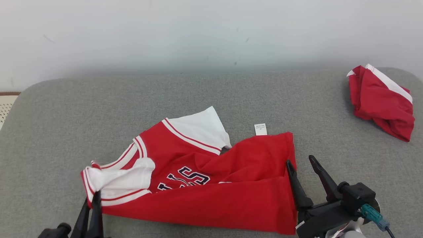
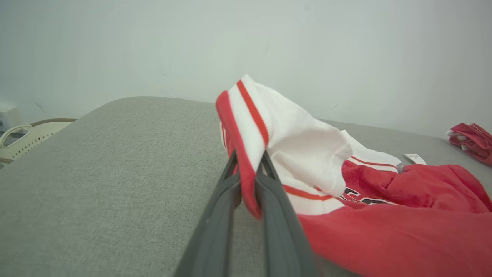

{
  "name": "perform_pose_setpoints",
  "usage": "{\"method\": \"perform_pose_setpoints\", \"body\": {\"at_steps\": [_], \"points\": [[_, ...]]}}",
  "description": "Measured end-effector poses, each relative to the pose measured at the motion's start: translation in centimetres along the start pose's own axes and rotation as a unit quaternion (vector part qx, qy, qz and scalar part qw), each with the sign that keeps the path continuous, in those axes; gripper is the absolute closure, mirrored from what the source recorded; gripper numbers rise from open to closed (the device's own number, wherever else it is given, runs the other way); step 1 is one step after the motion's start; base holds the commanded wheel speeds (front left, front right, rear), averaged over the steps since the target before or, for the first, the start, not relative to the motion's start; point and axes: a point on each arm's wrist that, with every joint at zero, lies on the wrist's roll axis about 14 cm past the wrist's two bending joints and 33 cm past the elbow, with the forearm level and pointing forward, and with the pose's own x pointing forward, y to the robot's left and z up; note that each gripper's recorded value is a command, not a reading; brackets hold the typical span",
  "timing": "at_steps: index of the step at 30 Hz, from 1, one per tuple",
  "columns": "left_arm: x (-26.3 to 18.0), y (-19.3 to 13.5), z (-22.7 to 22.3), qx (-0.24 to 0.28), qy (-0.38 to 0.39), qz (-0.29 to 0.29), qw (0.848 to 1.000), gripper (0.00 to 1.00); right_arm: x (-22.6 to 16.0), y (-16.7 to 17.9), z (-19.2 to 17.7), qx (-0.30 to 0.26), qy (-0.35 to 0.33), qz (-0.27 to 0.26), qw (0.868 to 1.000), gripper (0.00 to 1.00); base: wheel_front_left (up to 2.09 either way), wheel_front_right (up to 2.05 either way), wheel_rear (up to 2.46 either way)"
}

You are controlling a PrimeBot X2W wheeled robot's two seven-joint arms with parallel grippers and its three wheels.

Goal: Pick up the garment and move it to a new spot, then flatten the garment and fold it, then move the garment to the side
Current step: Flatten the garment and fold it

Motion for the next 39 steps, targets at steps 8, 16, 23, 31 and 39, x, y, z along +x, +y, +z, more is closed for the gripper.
{"method": "perform_pose_setpoints", "body": {"at_steps": [8, 16, 23, 31, 39], "points": [[-1.2, 1.6, -1.0, -0.003, 0.016, 0.029, 0.999, 0.00, -0.1, -0.3, -0.3, 0.002, 0.005, -0.004, 1.000, 0.00, 0.00, 0.00, 0.00], [-1.7, 2.4, -0.2, -0.001, 0.004, 0.044, 0.999, 0.00, 0.1, 0.0, -0.5, 0.003, 0.007, 0.003, 1.000, 0.00, 0.00, 0.00, 0.00], [-1.5, 1.9, -0.9, -0.001, 0.015, 0.035, 0.999, 0.00, -0.5, -0.7, -1.8, 0.005, 0.030, -0.009, 1.000, 0.00, 0.00, 0.00, 0.00], [-0.1, 1.1, -2.7, 0.005, 0.041, 0.008, 0.999, 0.00, -0.9, -1.7, -1.5, 0.003, 0.027, -0.024, 0.999, 0.00, 0.00, 0.00, 0.00], [3.1, 0.2, -3.7, 0.028, 0.052, -0.028, 0.998, 0.00, -1.5, -3.2, -1.3, -0.004, 0.025, -0.044, 0.999, 0.00, 0.00, 0.00, 0.00]]}}
